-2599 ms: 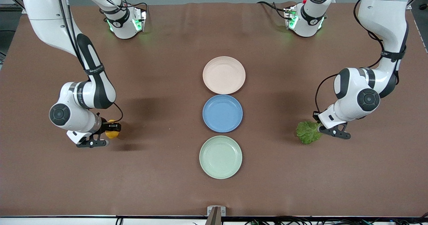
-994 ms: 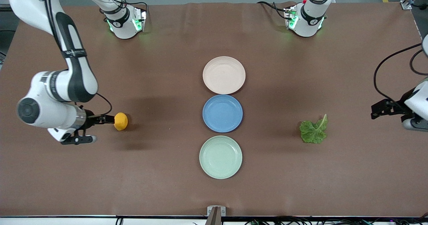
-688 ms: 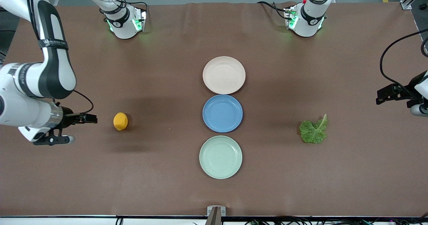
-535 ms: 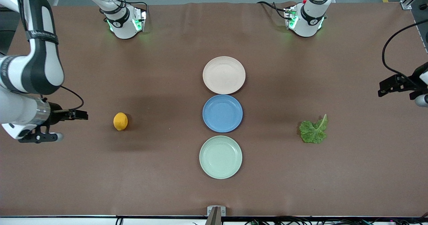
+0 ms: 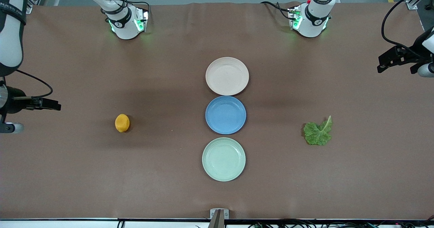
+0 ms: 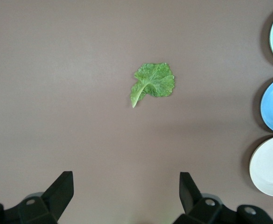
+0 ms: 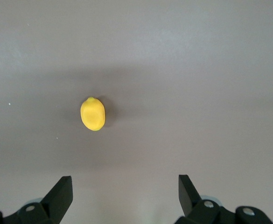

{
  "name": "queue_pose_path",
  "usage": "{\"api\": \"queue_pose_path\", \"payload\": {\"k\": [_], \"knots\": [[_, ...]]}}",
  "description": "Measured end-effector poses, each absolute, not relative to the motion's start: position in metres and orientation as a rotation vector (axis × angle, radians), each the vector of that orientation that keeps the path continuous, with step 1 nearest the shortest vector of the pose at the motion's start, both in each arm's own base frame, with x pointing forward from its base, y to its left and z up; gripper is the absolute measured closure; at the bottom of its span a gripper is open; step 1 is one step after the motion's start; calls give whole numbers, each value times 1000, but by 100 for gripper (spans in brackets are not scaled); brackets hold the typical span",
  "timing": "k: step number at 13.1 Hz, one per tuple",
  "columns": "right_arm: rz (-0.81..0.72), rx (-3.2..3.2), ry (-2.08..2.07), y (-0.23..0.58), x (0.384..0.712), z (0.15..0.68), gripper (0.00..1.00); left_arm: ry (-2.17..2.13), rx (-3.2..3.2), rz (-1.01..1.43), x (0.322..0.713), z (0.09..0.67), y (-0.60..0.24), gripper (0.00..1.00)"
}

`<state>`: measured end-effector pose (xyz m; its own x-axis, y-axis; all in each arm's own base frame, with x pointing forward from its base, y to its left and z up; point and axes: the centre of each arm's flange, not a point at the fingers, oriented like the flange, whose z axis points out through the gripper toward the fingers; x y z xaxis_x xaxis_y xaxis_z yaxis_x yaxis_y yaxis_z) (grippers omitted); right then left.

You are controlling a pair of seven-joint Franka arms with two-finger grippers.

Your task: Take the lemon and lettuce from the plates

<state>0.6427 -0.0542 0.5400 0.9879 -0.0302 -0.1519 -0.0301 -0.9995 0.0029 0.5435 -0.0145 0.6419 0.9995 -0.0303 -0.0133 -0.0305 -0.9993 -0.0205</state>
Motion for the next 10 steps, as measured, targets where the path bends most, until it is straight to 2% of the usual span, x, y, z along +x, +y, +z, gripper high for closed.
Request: {"api": "queue_pose_path", "payload": {"k": [5, 10], "knots": [[-264, 3132, -51, -55, 639, 546, 0, 41, -3126, 16, 536, 644, -36, 0], [-266, 3151, -56, -59, 609, 582, 0, 38, -3130, 22, 535, 643, -36, 0]]}}
